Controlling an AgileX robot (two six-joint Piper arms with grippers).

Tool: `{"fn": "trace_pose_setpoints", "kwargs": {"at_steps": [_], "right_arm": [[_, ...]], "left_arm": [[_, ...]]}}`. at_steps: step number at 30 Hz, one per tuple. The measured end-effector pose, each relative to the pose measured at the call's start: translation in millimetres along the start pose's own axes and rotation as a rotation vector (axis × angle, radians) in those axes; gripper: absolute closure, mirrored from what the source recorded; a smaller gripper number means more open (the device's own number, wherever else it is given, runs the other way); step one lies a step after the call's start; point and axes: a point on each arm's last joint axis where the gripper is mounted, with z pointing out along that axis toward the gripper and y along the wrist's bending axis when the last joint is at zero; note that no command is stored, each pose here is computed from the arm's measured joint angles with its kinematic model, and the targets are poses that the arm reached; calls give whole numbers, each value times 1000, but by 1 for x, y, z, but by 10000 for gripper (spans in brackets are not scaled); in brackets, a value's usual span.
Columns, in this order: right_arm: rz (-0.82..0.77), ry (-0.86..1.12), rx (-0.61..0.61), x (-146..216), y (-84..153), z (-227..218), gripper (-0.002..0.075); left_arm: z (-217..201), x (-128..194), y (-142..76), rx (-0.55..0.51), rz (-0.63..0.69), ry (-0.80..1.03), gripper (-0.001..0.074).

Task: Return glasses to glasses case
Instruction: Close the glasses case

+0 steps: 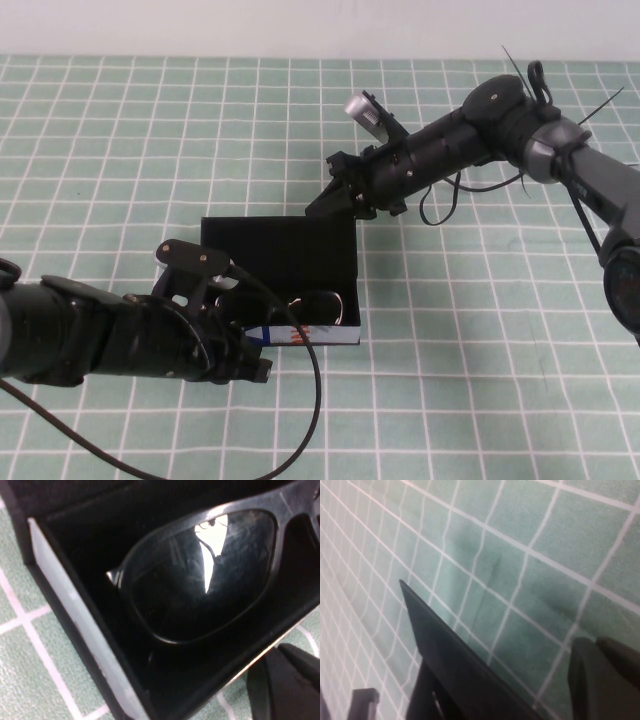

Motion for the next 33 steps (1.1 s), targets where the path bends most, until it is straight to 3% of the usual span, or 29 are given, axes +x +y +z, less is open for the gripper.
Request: {"fn": "trace_pose_setpoints", "kwargs": {"at_steps": [10, 21, 25, 33], "right_arm": [[16, 13, 5, 3, -8, 5, 737], [-29, -33, -41, -5, 16, -7, 737], [-26, -26, -12, -5, 23, -12, 737], [-19, 26, 109, -1, 12, -13, 737]], "left_arm": [[0, 0, 0, 0, 3, 0, 736], [0, 0, 0, -2, 3, 0, 736], [0, 0, 0, -2, 3, 0, 736], [0, 0, 0, -2, 3, 0, 736]]}}
